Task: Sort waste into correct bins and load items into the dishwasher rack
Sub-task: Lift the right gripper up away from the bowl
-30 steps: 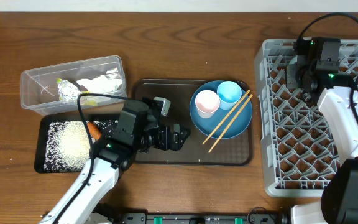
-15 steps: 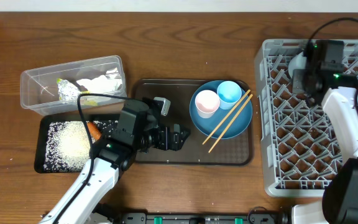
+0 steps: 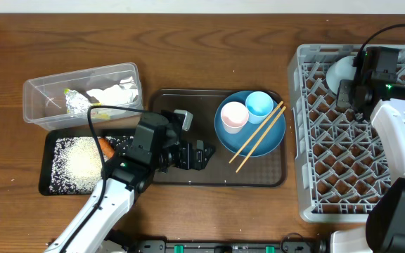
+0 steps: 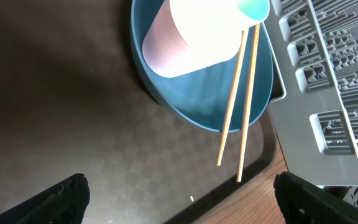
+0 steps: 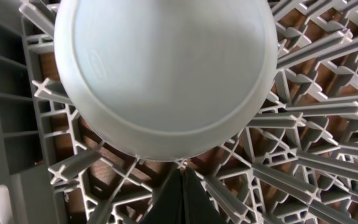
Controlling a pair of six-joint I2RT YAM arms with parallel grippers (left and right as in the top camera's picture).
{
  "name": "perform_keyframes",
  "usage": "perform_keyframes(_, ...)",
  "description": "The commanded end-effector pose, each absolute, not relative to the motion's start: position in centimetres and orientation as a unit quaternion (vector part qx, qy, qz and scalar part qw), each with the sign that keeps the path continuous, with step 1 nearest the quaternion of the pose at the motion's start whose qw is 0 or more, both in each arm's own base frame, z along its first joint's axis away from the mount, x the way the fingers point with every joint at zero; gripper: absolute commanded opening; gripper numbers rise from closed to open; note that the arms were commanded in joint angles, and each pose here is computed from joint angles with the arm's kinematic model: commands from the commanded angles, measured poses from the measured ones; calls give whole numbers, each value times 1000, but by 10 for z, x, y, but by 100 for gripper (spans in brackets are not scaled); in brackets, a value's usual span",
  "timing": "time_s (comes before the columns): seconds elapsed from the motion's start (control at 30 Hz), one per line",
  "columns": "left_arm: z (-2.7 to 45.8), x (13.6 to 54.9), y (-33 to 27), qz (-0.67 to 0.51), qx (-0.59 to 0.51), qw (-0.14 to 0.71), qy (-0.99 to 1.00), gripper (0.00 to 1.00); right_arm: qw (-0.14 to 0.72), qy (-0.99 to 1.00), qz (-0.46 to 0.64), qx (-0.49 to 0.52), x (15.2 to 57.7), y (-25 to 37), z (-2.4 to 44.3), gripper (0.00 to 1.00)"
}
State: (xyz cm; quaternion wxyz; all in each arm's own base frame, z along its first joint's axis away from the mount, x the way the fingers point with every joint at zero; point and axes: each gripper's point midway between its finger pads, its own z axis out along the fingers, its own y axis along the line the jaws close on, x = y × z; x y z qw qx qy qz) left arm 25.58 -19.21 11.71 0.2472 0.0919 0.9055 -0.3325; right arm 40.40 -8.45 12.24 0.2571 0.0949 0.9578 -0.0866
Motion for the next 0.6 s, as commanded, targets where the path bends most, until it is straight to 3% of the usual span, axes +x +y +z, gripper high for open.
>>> perform_keyframes(0.0, 126, 260, -192, -331, 95, 263, 901, 98, 271, 952, -85, 112, 409, -92, 130, 1)
perform_keyframes(0.57, 126, 260, -192, -331, 95, 263, 901, 98, 281, 950, -81, 111, 421, -93, 124, 1)
